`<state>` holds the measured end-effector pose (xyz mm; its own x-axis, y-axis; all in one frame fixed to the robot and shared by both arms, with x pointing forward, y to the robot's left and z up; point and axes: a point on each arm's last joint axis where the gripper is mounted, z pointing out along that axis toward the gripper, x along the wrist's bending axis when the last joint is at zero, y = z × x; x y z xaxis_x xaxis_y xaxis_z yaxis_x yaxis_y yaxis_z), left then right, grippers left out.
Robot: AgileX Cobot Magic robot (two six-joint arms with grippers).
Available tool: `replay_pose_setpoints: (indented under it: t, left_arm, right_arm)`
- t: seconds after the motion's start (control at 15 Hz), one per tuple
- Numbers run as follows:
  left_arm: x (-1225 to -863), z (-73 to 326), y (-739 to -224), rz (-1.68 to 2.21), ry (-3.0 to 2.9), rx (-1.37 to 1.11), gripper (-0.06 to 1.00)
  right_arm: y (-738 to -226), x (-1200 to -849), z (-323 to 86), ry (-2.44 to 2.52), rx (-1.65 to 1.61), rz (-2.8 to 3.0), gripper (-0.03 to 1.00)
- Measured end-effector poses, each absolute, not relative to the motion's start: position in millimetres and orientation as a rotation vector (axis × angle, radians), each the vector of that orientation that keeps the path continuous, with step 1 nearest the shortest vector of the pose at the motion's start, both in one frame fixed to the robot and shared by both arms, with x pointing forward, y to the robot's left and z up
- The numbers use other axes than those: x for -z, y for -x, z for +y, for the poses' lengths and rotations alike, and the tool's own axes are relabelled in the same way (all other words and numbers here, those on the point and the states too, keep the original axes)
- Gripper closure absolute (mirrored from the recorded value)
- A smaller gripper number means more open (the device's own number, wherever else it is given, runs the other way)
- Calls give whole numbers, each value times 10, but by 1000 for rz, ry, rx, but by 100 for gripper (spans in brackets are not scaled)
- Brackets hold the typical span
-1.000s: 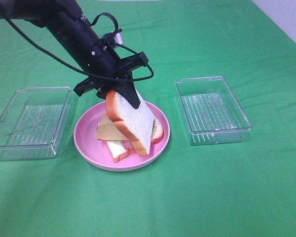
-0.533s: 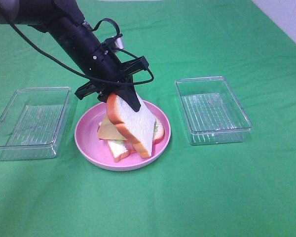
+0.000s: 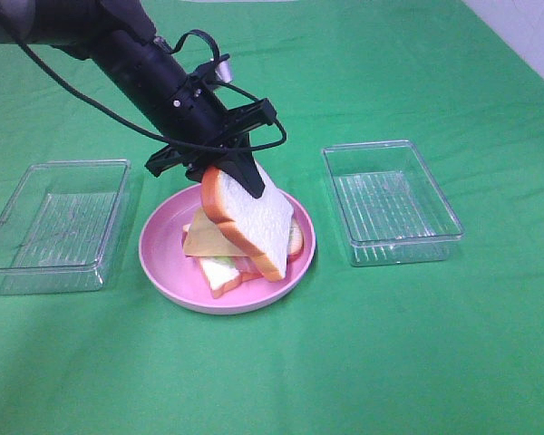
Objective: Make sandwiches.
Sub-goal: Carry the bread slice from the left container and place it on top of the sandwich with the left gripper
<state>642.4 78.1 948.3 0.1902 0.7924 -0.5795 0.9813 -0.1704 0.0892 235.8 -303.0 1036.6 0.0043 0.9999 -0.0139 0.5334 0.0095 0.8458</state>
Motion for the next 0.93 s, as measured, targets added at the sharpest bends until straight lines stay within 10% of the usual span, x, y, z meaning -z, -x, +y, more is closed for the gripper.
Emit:
replay_pose_setpoints:
  t: [0.4, 0.6, 0.93]
  left_arm:
    - [-9434, 859, -6436, 1722, -2089, 480, 70]
    - [-9415, 914, -6431, 1761, -2137, 432, 6]
    - [-9676, 941, -6470, 1722, -2189, 354, -5]
  right_arm:
    - [-2358, -10366, -3030, -1604, -873, 1609, 0]
    - [-2358, -10366, -3030, -1604, -873, 1609, 0]
    - [-2358, -10366, -3030, -1604, -873, 1609, 0]
